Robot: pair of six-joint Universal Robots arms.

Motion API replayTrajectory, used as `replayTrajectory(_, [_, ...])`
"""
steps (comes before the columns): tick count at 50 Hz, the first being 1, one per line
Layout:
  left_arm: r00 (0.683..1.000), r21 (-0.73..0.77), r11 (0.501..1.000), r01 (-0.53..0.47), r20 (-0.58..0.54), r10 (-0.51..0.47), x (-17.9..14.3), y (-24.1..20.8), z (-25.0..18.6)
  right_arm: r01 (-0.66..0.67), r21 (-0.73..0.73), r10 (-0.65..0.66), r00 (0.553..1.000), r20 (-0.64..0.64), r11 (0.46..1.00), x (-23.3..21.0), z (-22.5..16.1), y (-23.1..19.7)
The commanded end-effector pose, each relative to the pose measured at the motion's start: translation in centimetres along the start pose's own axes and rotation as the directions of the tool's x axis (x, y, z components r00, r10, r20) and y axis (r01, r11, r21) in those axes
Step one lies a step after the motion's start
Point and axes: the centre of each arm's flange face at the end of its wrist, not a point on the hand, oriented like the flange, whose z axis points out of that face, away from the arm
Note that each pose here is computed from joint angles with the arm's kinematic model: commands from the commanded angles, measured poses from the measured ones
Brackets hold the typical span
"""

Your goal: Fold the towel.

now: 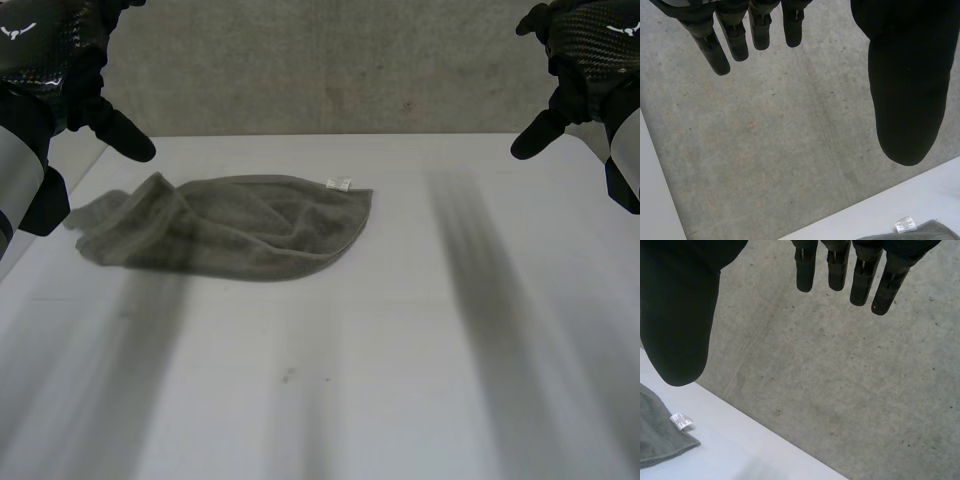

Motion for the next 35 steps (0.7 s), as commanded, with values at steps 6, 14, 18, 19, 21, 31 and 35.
replayTrajectory(6, [1.000, -0.018, 1.000, -0.002, -0.002, 0.002, 0.1, 0.6, 0.8, 0.002, -0.001, -0.002, 1.000, 0.004, 1.000, -0.1, 0.1, 0.3])
replayTrajectory(14, [0.997, -0.115, 0.990, -0.081, 0.001, 0.081, -0.1, 4.1, 3.2, 0.005, -0.068, 0.010, 0.976, 0.216, 0.998, -3.5, 1.5, 3.5])
replayTrajectory(18, [0.988, -0.192, 0.970, -0.151, -0.009, 0.152, -0.6, 7.8, 5.3, 0.001, -0.116, 0.032, 0.959, 0.283, 0.993, -4.9, 2.1, 5.5])
replayTrajectory(19, [0.988, -0.192, 0.970, -0.151, -0.009, 0.153, -0.6, 7.8, 5.3, 0.000, -0.142, 0.043, 0.954, 0.297, 0.990, -5.3, 2.5, 6.4])
replayTrajectory(21, [0.985, -0.239, 0.956, -0.170, -0.011, 0.172, -1.7, 10.3, 6.9, 0.000, -0.164, 0.052, 0.949, 0.311, 0.986, -5.9, 2.9, 7.4])
replayTrajectory(31, [0.987, -0.362, 0.918, -0.163, -0.052, 0.155, -3.7, 16.5, 9.1, -0.147, -0.321, 0.289, 0.841, 0.457, 0.936, -11.5, 6.2, 14.5])
replayTrajectory(35, [0.987, -0.387, 0.909, -0.158, -0.036, 0.156, -4.3, 17.1, 8.9, -0.208, -0.370, 0.375, 0.802, 0.465, 0.905, -12.7, 7.3, 16.4])
